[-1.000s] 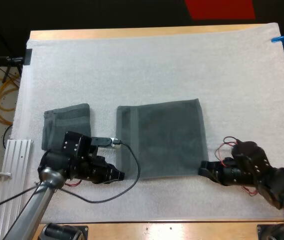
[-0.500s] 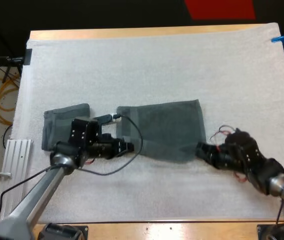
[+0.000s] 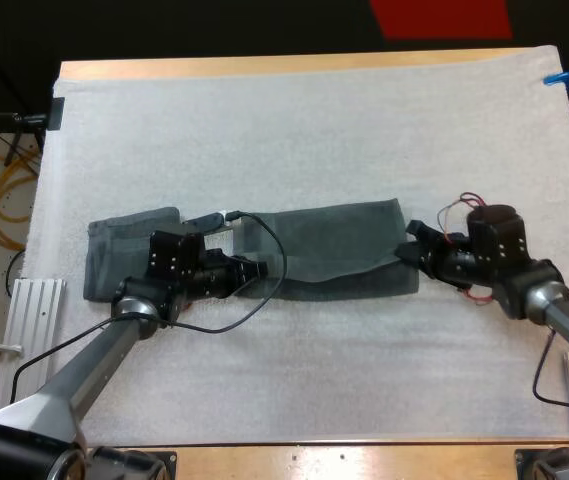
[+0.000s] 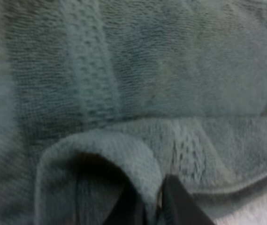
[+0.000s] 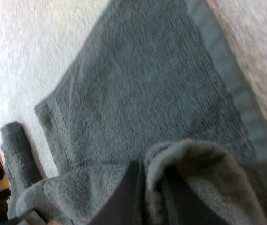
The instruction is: Pick towel from pile fold and stack
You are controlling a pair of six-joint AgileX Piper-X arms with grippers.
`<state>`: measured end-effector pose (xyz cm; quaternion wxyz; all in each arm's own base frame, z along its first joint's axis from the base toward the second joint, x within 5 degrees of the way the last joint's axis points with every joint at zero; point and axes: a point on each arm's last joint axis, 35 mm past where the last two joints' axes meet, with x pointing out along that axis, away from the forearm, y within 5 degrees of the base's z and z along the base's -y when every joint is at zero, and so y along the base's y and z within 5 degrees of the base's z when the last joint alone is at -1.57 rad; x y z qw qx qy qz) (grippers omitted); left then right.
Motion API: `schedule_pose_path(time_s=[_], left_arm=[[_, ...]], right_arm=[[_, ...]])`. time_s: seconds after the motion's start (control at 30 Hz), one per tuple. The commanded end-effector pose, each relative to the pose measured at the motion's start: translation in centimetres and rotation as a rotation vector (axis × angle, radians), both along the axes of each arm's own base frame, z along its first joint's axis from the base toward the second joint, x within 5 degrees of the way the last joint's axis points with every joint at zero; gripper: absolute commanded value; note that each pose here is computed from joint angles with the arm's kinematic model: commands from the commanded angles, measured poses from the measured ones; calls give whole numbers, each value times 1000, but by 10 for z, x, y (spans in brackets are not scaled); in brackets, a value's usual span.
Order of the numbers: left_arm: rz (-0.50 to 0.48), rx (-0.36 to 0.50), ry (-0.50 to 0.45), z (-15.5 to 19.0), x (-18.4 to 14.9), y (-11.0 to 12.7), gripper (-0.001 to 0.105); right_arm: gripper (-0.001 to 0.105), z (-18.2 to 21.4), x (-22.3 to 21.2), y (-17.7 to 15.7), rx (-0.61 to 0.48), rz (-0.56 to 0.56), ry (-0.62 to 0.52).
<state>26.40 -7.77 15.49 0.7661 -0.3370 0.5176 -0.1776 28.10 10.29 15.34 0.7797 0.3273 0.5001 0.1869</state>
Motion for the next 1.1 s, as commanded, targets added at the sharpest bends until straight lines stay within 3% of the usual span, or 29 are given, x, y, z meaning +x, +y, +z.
schedule_pose_path(time_s=[0.0, 0.2, 0.4, 0.57, 0.67, 0.8, 0.87, 1.07], left_arm=[[40, 12, -28, 1, 4, 3, 0], [90, -2, -34, -11, 15, 18, 0], [18, -109, -43, -28, 24, 17, 0], [23, -111, -60, -31, 27, 17, 0], [24, -107, -65, -31, 27, 19, 8], [18, -79, -100, -30, 29, 20, 36], [30, -63, -115, -27, 32, 20, 44], [9, -48, -234, -2, 57, 17, 47]], right_arm=[[0, 4, 6, 1, 10, 14, -21], [0, 2, 16, 2, -52, -24, -48], [0, -1, 17, 1, -87, -50, -50], [0, -7, 18, 1, -94, -51, -35], [0, -10, 20, 1, -88, -49, -43], [0, -11, 25, 4, -47, -27, -86], [0, -11, 28, 6, -26, -16, -112], [5, -2, 41, 9, 30, -19, -282]])
